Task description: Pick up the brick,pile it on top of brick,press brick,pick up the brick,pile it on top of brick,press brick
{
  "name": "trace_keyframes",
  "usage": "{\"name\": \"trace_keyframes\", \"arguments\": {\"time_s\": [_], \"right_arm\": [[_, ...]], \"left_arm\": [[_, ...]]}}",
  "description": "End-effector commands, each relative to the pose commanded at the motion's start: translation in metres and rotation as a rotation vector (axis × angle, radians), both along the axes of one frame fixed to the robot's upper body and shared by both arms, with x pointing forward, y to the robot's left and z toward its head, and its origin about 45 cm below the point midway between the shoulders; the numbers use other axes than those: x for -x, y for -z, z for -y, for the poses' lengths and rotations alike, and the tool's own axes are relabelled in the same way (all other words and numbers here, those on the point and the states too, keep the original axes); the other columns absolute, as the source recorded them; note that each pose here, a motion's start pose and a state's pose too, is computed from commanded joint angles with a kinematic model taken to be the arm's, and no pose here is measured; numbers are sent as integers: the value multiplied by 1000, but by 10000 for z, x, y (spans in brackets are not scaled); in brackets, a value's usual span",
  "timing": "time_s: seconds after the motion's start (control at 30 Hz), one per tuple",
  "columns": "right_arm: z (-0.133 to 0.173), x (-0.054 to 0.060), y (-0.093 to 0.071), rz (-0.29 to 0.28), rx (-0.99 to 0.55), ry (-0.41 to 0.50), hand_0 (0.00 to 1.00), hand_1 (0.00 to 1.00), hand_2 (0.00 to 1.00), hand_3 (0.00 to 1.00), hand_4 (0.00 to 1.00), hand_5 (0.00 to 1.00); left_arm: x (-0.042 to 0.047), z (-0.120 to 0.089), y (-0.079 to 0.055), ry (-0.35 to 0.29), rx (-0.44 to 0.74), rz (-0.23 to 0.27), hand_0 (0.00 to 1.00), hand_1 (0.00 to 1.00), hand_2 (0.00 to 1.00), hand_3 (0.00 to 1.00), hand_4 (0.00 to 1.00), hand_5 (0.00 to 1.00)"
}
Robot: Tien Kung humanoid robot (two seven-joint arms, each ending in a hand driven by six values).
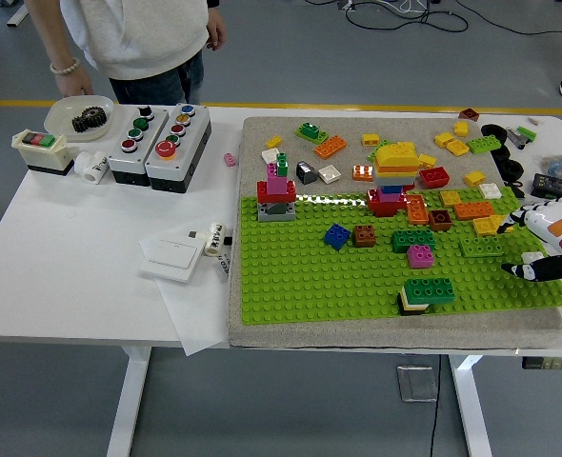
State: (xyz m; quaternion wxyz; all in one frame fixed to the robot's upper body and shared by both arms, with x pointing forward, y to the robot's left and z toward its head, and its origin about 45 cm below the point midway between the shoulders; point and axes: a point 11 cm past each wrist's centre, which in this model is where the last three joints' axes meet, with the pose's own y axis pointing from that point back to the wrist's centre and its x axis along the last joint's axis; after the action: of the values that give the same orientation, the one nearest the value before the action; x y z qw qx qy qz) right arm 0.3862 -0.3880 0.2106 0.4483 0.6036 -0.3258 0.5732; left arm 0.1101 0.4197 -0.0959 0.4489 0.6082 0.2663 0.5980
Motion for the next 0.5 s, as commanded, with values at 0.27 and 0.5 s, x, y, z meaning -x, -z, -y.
{"name": "trace_keyframes", "arguments": {"time_s": [0.27,0.5], "right_arm": [[-178,-83,-114,42,-41,-9,541,582,640,626,818,346],[-209,-99,-124,37,-45,-17,541,579,635,623,814,341]], "left_arm": [[8,0,2,7,0,-6,783,791,765,622,683,640],[0,2,0,6,0,-5,783,791,765,622,683,640]]}}
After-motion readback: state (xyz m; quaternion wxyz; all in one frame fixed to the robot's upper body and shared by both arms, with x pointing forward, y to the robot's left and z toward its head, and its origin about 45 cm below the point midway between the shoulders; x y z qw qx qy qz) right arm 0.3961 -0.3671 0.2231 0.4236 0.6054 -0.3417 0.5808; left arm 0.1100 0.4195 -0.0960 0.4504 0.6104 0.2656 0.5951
